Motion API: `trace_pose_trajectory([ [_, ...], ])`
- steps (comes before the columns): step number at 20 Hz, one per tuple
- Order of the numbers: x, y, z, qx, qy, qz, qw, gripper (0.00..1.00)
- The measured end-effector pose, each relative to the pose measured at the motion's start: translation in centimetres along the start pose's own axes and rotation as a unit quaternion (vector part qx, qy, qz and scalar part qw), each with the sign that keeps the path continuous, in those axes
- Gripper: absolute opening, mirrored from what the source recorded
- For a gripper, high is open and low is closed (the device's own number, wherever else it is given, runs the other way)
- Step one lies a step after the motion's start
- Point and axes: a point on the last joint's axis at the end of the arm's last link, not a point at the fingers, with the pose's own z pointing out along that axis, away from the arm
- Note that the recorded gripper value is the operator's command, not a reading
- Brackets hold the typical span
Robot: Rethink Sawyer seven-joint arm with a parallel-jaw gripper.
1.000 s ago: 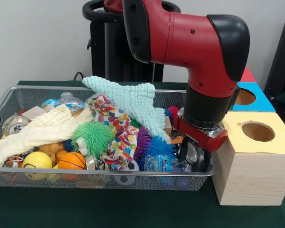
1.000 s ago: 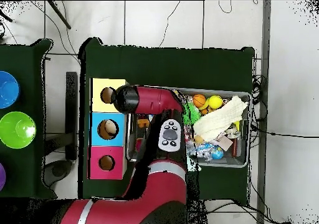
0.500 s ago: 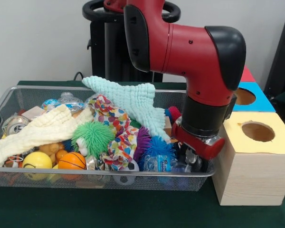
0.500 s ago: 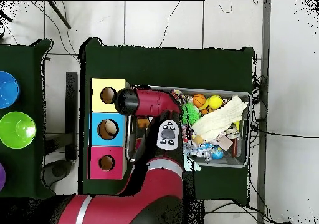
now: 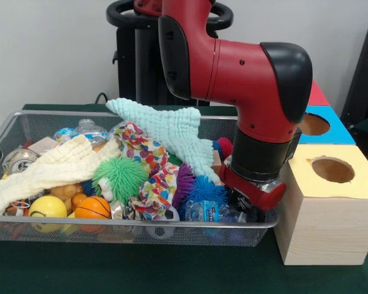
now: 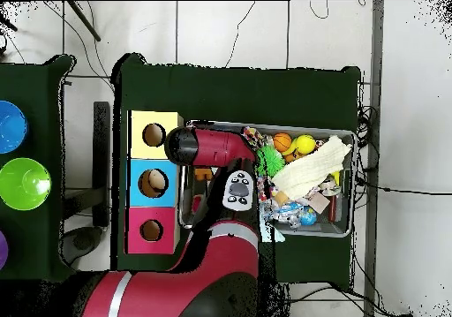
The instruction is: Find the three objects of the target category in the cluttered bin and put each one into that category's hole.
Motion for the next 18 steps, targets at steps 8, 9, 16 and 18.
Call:
trace_pose_trajectory([
  [8,-0.1,-0.1,0.0,0.000,0.000,0.001,1.0000,1.00],
  [9,-0.1,-0.1,0.0,0.000,0.000,0.001,1.0000,1.00],
  [16,-1.0,-0.8,0.0,0.004,-0.004,0.006,1.0000,0.00],
  [18,-1.2,-1.0,0.0,0.007,-0.007,0.006,0.9999,0.00],
])
